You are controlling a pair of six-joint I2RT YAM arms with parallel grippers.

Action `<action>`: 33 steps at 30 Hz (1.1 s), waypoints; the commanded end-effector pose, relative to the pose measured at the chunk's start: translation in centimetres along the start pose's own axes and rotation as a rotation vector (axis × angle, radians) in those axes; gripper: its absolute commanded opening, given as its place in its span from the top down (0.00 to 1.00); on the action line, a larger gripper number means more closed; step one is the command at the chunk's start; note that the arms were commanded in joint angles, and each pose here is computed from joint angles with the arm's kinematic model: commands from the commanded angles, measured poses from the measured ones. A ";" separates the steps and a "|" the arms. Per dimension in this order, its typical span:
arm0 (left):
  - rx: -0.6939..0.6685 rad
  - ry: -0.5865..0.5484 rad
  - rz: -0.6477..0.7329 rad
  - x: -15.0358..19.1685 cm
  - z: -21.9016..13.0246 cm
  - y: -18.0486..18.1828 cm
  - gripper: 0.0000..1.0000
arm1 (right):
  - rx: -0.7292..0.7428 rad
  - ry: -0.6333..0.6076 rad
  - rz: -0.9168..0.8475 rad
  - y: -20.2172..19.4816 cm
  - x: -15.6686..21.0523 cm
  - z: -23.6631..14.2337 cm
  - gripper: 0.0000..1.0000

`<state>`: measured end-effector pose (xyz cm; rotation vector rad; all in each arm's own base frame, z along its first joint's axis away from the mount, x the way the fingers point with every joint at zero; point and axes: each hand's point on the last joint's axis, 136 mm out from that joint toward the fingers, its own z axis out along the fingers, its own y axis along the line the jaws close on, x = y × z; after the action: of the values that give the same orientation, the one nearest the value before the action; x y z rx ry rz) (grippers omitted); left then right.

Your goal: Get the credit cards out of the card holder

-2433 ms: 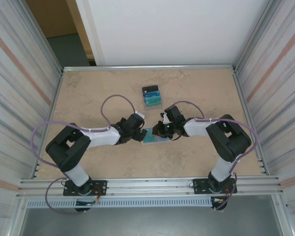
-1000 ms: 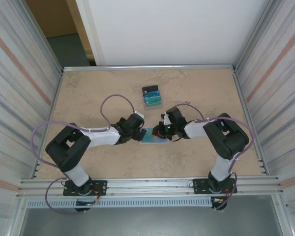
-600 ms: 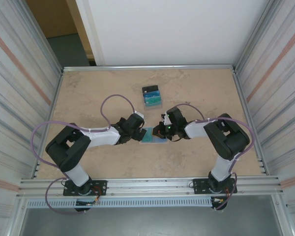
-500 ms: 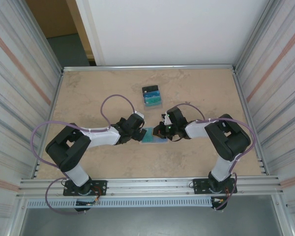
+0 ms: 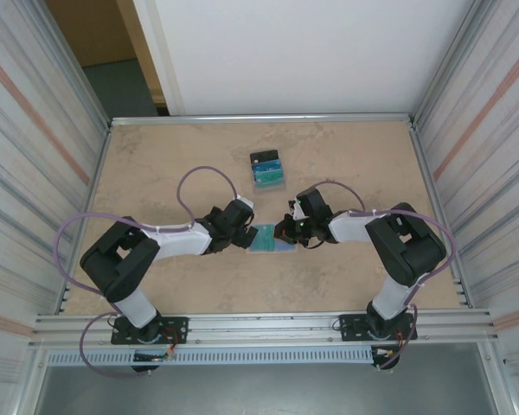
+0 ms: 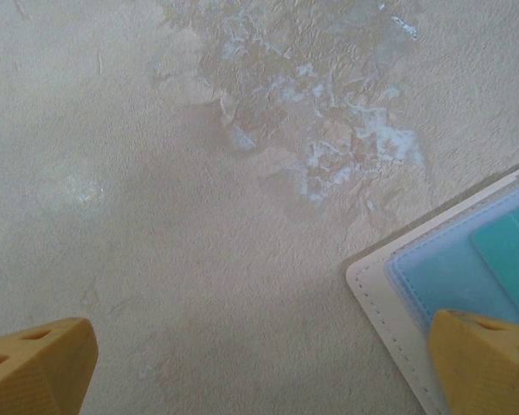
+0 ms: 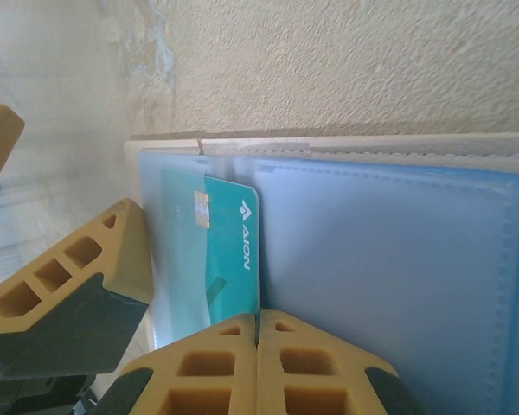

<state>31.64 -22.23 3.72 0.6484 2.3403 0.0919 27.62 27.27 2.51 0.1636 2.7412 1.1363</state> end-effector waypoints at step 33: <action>0.095 -0.009 0.114 -1.8 0.0 -3.1 0.01 | 0.054 -0.035 -0.029 -0.3 -0.5 -1.8 1.00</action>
<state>31.42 -25.52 4.26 0.7906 2.3052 0.0124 27.45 26.33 2.71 0.1581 2.7526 1.0741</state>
